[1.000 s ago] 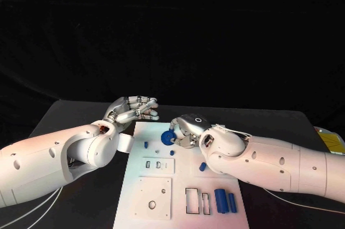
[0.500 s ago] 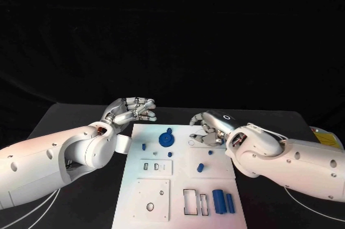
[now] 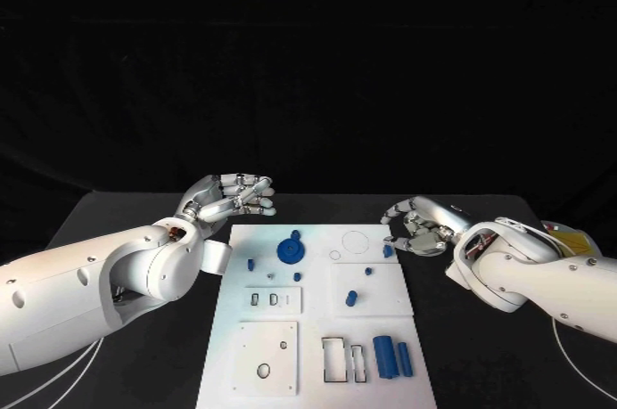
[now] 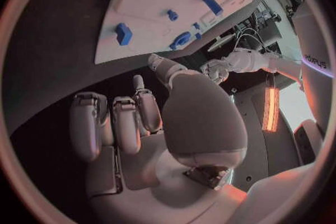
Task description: Assemble the parts on the task board
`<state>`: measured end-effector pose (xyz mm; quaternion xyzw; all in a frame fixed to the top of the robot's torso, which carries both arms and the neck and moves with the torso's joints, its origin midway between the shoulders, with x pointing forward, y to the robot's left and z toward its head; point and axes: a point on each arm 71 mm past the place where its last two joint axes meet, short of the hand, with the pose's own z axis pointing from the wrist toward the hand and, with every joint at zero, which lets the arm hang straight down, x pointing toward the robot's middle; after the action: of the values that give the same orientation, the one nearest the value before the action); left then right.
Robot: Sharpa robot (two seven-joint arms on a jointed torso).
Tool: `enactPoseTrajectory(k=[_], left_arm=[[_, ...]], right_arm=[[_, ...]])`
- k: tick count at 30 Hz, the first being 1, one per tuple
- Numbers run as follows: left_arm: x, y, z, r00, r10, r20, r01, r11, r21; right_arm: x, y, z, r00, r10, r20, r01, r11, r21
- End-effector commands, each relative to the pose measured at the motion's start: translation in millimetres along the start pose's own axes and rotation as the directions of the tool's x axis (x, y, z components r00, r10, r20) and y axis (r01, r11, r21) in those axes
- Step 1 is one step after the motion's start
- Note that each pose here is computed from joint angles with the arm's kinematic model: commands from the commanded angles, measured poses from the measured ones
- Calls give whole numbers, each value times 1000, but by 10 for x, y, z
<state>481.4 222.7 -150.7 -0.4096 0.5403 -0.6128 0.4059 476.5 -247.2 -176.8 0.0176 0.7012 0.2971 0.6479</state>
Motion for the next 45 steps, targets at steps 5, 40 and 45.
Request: enactPoseTrajectory(k=[5, 40, 45], left_arm=[[24, -11, 6, 999, -19, -32, 19, 1000, 18], [-14, -12, -11, 1000, -13, -19, 14, 1000, 14], [-14, -13, -13, 1000, -13, -19, 14, 1000, 13]], right_arm=[[69, -213, -47, 997, 10, -77, -10, 1000, -3], [323, -284, 21, 993, 15, -118, -13, 1000, 17], [335, -268, 38, 993, 17, -117, -15, 1000, 16]])
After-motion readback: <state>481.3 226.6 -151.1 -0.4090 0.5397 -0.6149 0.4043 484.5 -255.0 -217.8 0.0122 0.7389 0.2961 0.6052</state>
